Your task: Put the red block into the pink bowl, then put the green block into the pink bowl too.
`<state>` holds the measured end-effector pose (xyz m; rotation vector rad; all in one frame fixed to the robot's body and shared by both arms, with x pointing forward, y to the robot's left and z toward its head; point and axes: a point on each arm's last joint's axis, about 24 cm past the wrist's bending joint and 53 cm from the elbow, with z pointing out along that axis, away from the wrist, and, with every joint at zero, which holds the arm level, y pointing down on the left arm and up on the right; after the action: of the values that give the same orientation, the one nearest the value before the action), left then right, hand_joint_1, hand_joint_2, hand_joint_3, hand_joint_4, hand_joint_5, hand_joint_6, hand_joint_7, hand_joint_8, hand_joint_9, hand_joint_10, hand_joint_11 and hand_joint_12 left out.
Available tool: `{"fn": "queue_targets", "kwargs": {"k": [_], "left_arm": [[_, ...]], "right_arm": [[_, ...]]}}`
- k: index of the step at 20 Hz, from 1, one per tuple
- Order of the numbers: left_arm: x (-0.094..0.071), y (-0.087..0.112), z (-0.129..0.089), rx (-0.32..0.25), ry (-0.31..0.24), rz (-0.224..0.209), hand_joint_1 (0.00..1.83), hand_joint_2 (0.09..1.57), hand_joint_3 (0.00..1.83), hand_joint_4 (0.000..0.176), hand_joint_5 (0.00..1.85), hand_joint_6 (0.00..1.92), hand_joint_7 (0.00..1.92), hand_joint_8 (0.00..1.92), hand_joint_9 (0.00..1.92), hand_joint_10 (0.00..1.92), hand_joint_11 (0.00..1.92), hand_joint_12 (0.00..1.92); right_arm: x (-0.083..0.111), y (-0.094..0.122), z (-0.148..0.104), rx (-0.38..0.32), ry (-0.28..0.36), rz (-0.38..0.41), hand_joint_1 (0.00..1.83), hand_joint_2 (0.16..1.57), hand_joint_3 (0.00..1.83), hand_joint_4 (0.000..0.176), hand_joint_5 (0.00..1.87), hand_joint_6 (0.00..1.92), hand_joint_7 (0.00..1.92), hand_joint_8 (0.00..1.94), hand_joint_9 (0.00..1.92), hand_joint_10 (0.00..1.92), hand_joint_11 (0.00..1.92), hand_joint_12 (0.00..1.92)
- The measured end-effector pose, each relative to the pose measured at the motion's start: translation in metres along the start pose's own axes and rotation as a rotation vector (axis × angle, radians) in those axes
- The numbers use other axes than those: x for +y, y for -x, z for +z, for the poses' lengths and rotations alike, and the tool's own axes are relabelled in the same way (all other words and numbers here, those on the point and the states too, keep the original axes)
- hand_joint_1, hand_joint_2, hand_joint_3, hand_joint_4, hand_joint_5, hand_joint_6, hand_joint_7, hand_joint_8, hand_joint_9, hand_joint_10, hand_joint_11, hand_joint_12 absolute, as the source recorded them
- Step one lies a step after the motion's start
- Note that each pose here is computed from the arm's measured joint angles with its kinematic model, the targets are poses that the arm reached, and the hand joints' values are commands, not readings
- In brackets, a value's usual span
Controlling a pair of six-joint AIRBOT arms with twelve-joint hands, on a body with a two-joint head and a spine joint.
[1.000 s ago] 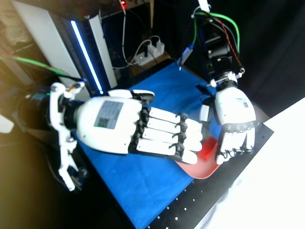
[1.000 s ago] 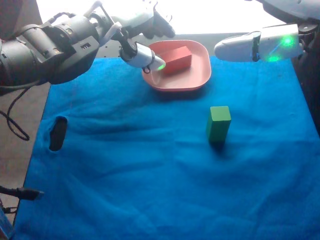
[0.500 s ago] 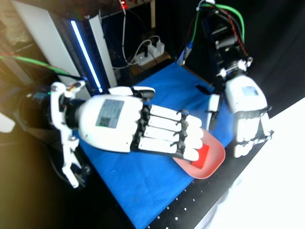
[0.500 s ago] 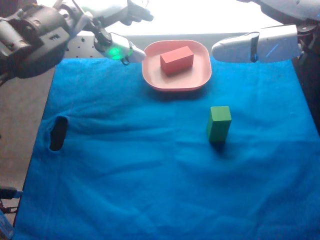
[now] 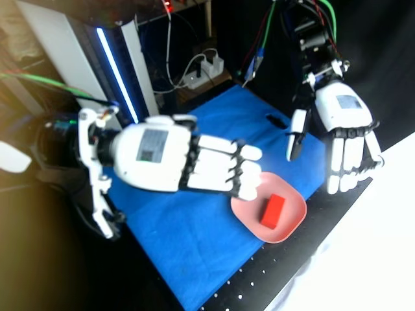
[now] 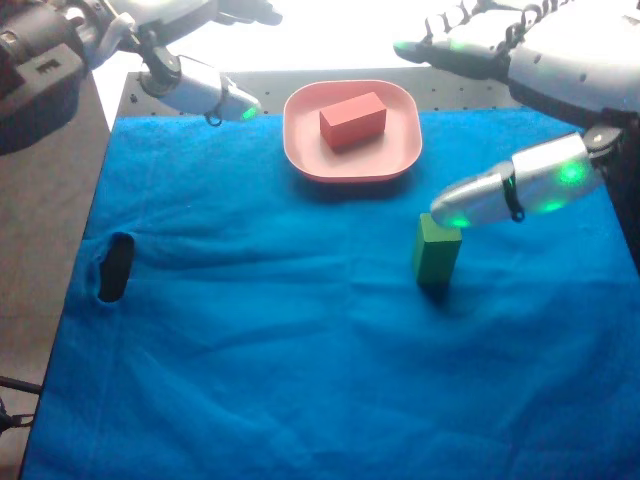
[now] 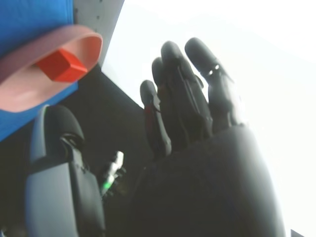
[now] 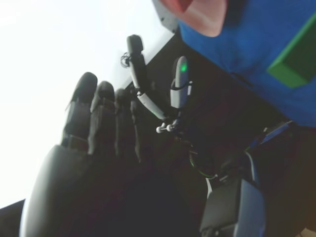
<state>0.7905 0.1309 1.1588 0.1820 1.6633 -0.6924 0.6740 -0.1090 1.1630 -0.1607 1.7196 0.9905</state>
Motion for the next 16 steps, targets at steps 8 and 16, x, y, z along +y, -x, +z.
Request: {"fn": "queue_targets", "kwargs": {"k": [8,16], "left_arm": [[-0.002,0.003,-0.005,-0.021,-0.008,-0.008,0.78,0.91,0.0,0.096,0.37,0.0,0.48,0.01,0.48,0.01,0.0,1.13],[-0.001,-0.001,-0.005,-0.012,-0.006,-0.002,0.78,0.9,0.0,0.088,0.4,0.0,0.5,0.0,0.5,0.0,0.0,1.01]], "right_arm": [[-0.003,-0.026,-0.005,0.05,-0.008,0.011,0.38,0.75,0.0,0.0,0.38,0.0,0.45,0.0,0.49,0.01,0.3,0.87],[-0.001,-0.062,-0.003,0.115,-0.002,0.037,0.36,0.77,0.0,0.0,0.47,0.0,0.57,0.0,0.65,0.0,0.5,0.67]]}}
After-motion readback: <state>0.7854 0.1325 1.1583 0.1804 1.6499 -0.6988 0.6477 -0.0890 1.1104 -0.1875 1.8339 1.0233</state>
